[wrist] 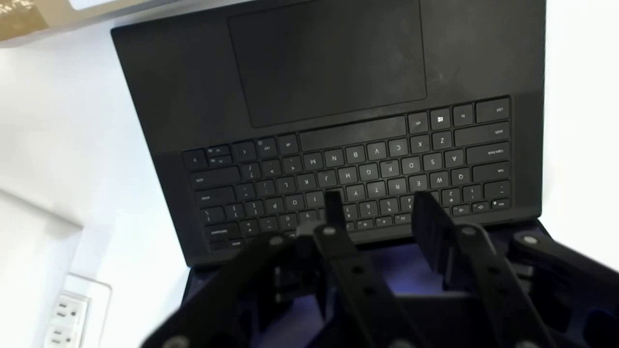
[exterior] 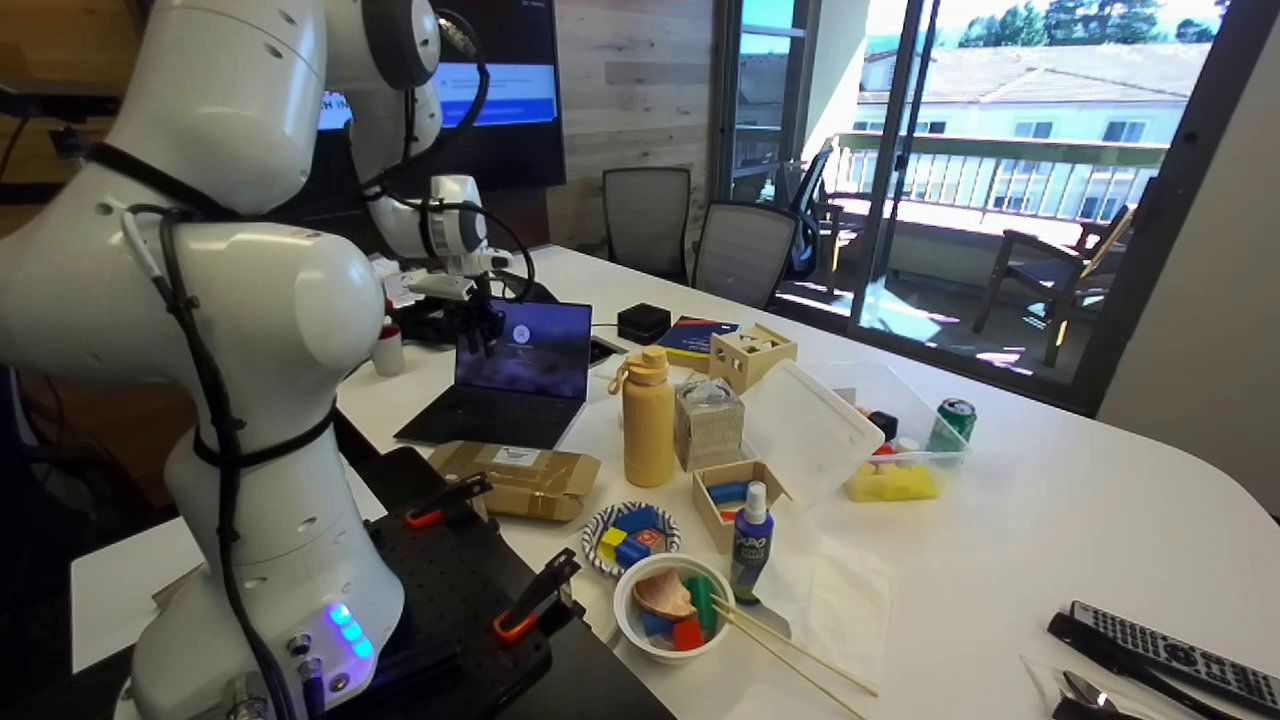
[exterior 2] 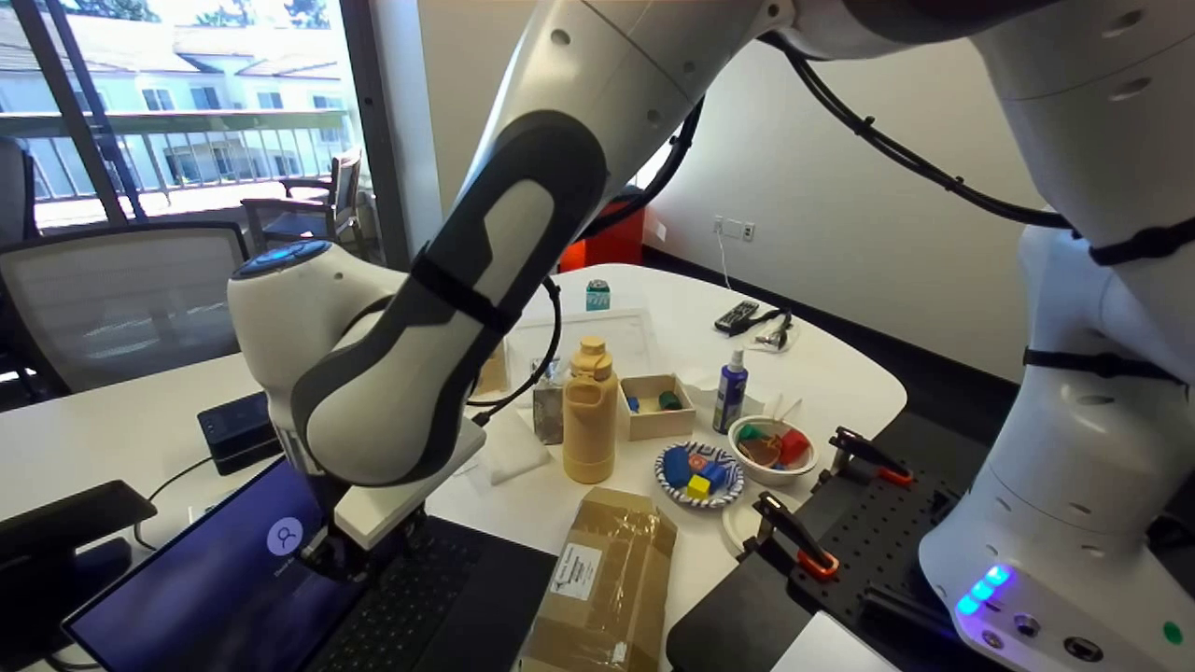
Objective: Press a key on the keyboard
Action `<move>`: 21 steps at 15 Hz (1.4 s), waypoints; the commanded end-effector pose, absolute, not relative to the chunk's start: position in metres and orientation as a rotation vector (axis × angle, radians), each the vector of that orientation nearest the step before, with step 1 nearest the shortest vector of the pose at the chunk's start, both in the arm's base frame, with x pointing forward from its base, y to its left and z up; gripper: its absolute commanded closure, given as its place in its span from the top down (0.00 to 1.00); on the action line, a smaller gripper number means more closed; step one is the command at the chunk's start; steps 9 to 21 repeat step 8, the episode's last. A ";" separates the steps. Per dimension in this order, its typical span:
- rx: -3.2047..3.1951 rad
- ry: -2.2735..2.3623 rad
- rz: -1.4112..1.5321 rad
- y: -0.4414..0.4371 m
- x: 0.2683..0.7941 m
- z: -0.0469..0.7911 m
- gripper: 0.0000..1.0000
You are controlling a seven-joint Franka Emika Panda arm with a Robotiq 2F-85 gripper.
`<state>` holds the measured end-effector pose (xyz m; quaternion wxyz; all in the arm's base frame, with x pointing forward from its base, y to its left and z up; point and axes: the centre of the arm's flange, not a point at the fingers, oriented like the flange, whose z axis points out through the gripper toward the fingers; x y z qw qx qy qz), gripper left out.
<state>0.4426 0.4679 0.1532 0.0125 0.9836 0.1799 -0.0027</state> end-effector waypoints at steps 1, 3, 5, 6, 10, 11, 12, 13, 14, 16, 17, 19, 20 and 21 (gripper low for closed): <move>3.038 0.557 -0.020 0.445 0.432 0.191 0.74; 3.035 0.556 -0.023 0.439 0.431 0.201 0.90; 3.038 0.552 -0.017 0.434 0.431 0.208 1.00; 3.039 0.552 -0.017 0.432 0.431 0.211 1.00; 3.036 0.550 -0.022 0.430 0.432 0.214 1.00; 3.036 0.550 -0.022 0.430 0.432 0.214 1.00; 3.036 0.550 -0.022 0.430 0.432 0.214 1.00; 3.036 0.550 -0.022 0.430 0.432 0.214 1.00; 3.036 0.550 -0.022 0.430 0.432 0.214 1.00; 3.036 0.550 -0.022 0.430 0.432 0.214 1.00; 3.036 0.550 -0.022 0.430 0.432 0.214 1.00; 3.036 0.550 -0.022 0.430 0.432 0.214 1.00; 3.036 0.550 -0.022 0.430 0.432 0.214 1.00; 3.036 0.550 -0.022 0.430 0.432 0.214 1.00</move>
